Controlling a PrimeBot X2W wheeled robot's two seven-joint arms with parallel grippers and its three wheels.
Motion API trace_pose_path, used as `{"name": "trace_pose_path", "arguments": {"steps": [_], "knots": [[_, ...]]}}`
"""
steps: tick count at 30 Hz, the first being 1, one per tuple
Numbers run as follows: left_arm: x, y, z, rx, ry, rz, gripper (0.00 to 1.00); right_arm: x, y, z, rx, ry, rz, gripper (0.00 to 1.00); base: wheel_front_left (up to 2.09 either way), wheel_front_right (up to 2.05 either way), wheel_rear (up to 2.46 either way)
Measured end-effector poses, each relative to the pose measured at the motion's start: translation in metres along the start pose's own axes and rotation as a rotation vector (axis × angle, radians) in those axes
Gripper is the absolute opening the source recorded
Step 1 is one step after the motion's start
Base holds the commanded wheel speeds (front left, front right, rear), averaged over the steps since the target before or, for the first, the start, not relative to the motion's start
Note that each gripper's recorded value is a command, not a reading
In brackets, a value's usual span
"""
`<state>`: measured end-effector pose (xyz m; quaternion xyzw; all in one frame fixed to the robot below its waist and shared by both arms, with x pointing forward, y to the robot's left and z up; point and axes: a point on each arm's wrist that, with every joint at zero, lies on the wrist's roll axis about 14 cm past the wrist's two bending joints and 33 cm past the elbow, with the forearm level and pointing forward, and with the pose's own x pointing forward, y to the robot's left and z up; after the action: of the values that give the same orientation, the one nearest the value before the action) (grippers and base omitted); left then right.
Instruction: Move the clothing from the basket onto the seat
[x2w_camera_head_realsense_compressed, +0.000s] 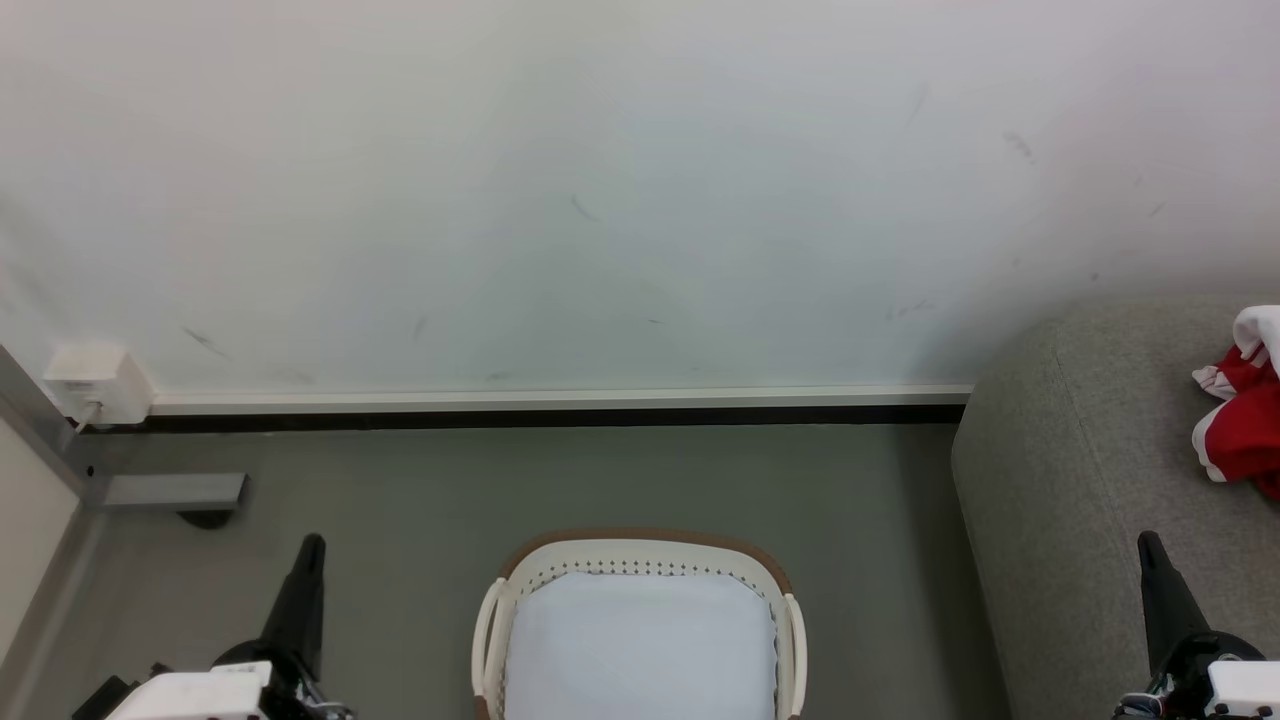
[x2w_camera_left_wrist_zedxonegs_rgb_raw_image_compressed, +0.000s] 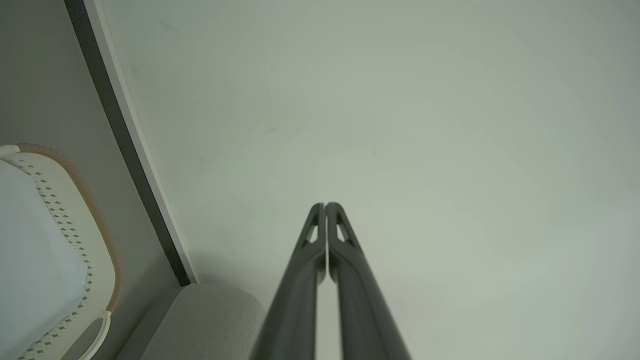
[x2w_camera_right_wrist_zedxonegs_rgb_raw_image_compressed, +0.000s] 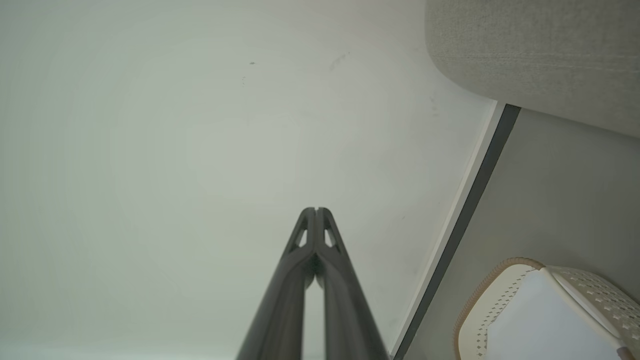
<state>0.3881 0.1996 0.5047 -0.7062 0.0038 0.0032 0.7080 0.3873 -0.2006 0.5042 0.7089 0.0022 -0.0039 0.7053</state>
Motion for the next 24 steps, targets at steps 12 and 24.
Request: {"name": "trace_pose_path", "arguments": {"steps": [12,24], "knots": [[0.0000,0.0000,0.0001,0.000,0.000,0.000,0.00,0.0000,0.0000,-0.0004,0.000,0.002,0.000,0.00,0.00,0.00,0.00],[0.0000,0.0000,0.0001,0.000,0.000,0.000,0.00,0.0000,0.0000,-0.0009,0.001,0.005,0.000,0.00,0.00,0.00,0.00]]}}
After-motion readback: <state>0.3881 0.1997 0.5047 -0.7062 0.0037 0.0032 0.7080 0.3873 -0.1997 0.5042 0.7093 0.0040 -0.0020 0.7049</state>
